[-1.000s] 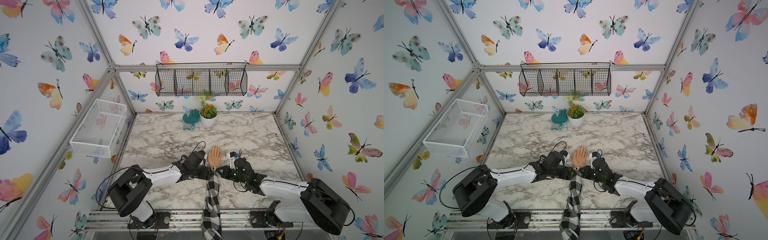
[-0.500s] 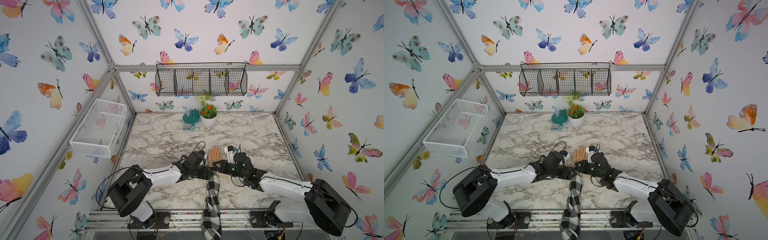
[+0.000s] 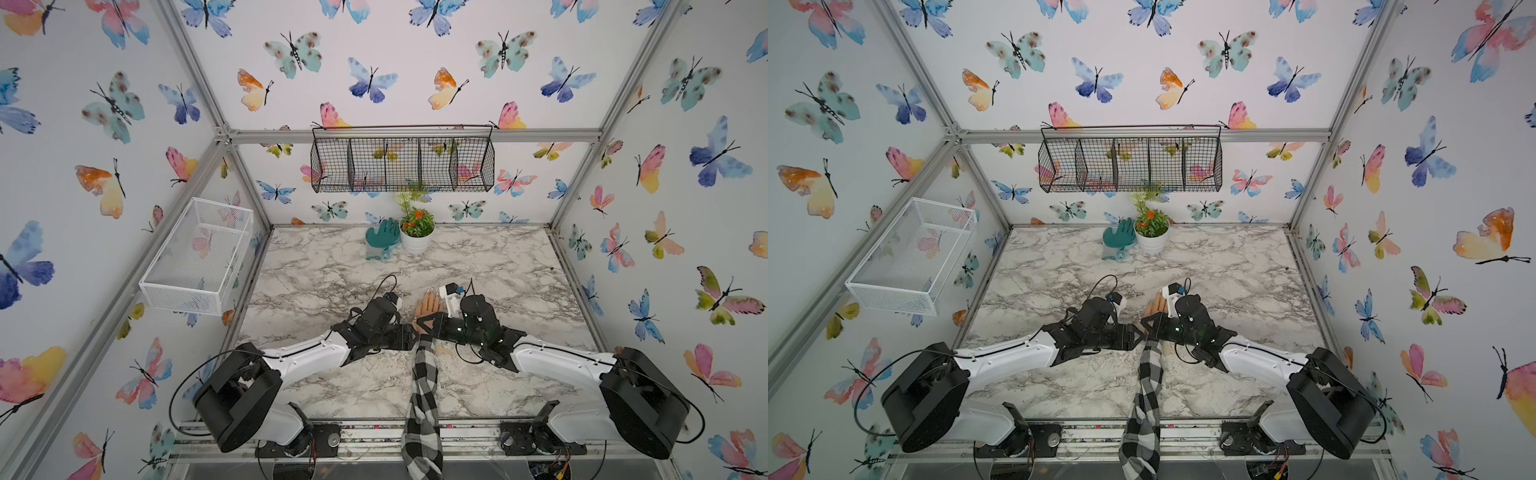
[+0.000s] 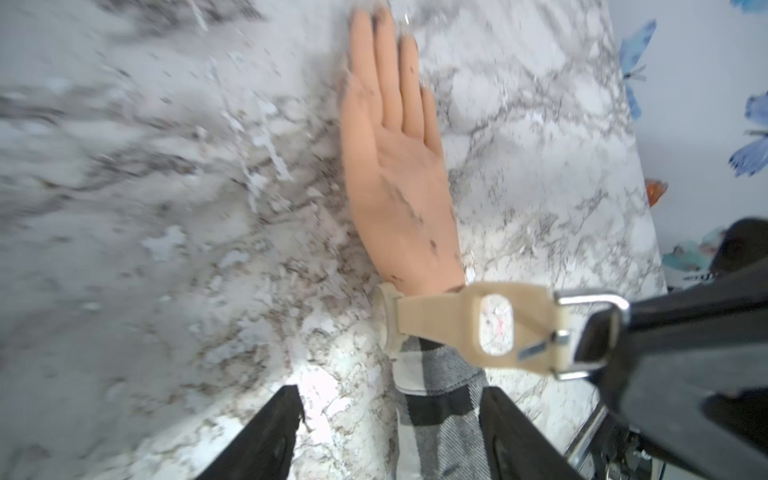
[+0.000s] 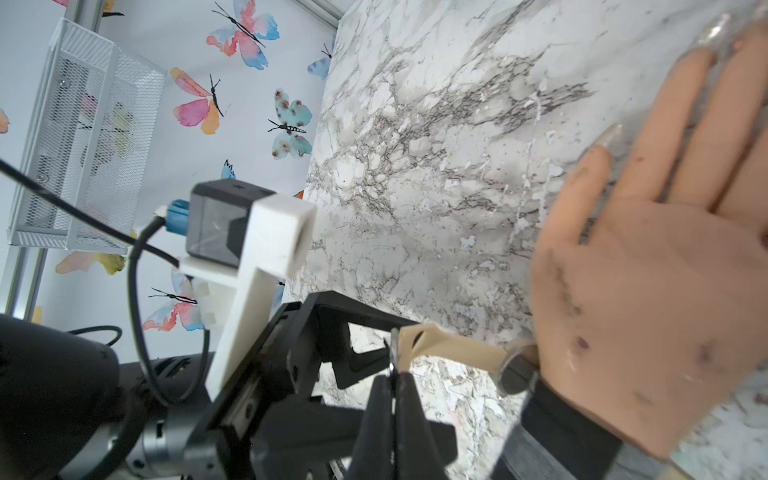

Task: Take off the watch
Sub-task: Take off the watch from the hand.

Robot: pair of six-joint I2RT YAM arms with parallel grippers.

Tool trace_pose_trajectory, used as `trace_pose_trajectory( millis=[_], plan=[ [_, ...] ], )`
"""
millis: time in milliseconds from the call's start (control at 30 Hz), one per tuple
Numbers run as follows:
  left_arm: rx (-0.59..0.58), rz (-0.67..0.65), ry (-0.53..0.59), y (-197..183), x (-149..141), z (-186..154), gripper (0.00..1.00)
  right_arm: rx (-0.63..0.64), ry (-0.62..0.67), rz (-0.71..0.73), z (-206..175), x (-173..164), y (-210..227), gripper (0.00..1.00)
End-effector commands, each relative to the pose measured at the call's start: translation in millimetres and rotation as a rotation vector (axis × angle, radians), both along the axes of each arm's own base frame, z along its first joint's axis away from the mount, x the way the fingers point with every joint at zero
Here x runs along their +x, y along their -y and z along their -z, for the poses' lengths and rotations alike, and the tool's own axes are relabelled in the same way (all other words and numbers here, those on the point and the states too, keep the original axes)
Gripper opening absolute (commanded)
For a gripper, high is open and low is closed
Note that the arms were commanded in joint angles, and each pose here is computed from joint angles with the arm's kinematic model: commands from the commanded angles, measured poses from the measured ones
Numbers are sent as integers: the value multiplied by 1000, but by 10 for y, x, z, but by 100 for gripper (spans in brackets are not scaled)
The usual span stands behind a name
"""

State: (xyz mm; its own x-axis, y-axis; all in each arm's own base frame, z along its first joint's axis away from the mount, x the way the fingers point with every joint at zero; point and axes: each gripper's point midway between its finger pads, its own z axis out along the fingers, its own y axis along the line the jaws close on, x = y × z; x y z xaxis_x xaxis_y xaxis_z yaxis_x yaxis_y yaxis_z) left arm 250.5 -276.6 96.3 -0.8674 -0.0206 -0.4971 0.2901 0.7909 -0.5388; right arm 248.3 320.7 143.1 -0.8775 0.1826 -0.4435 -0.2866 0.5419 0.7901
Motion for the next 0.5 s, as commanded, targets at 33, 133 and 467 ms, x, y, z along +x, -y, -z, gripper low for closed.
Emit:
trace_pose_trajectory(
  millis=[33, 133, 467],
  plan=[
    [-12, -201, 19, -456, 261, -176, 72, 40, 38, -76, -182, 46, -195, 2],
    [-11, -283, 26, -709, 420, -279, 72, 58, 45, -97, -238, 96, -292, 2],
    [4, -448, 35, -1360, 756, -359, 73, 99, 44, -140, -272, 285, -606, 2]
  ],
)
